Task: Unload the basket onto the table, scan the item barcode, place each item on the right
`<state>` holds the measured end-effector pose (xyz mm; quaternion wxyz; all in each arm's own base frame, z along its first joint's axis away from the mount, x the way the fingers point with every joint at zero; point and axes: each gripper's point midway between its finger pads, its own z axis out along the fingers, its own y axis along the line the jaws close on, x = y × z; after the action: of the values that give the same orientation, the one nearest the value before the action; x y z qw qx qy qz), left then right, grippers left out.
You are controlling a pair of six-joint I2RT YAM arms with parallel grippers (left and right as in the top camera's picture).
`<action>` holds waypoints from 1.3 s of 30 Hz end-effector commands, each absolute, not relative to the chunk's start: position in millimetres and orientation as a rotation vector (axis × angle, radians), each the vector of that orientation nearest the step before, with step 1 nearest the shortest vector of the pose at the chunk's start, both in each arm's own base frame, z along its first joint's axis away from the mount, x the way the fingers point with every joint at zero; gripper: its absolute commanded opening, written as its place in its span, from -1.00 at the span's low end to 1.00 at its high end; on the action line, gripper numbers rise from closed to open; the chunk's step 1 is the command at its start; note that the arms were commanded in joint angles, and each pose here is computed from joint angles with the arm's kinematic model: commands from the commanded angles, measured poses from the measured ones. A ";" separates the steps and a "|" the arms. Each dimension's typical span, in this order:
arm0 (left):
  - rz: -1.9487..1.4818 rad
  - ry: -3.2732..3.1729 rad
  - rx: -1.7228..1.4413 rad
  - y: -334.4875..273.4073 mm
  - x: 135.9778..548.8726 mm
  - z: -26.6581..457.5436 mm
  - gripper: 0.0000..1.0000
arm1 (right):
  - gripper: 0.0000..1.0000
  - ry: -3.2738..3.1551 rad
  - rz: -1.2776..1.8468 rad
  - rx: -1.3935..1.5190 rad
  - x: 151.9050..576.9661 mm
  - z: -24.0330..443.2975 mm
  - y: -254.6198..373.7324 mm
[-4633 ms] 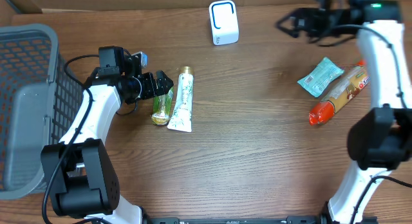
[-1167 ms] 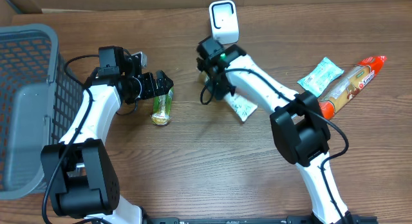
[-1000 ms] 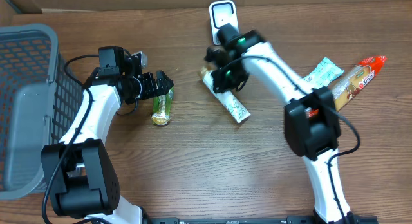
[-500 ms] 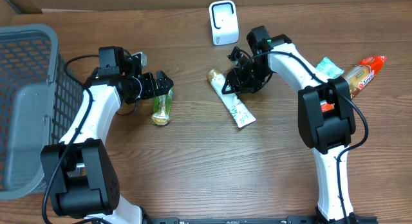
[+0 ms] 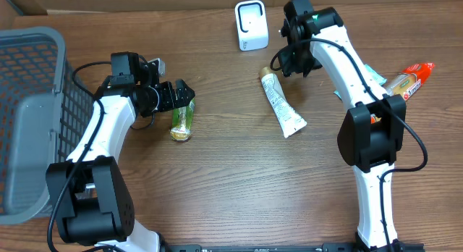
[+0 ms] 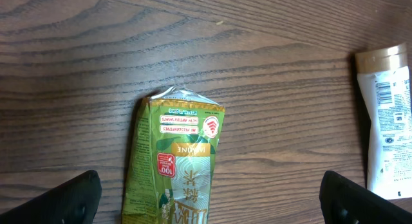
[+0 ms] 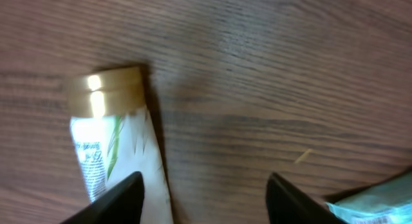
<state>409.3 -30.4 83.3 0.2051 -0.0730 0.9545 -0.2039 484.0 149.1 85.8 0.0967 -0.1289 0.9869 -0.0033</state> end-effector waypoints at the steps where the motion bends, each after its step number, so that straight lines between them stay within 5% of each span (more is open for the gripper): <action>1: -0.562 2.647 -0.194 -28.2 413.2 87.4 0.99 | 0.37 2.911 -0.026 -0.494 475.5 93.1 164.6; 3: -0.562 2.648 -0.194 -28.1 413.2 87.4 0.99 | 0.34 2.947 0.101 -0.535 463.7 90.8 177.3; 5: -0.562 2.648 -0.194 -28.1 413.2 87.4 0.99 | -0.29 2.964 0.302 -0.590 453.0 92.7 191.6; 8: -0.562 2.647 -0.194 -28.2 413.2 87.4 0.99 | -0.91 2.968 0.407 -0.594 447.7 94.4 201.5; 32: -0.562 2.648 -0.194 -28.1 413.2 87.4 0.99 | -0.92 3.072 0.641 -0.513 419.9 -7.0 171.7; 39: -0.562 2.648 -0.194 -28.1 413.2 87.4 0.99 | -0.90 2.983 0.849 -0.562 421.6 -3.1 165.5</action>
<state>409.3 -30.4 83.3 0.2051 -0.0730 0.9545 -0.2039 425.3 171.1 1.4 -0.0031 -0.1587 0.9516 0.2631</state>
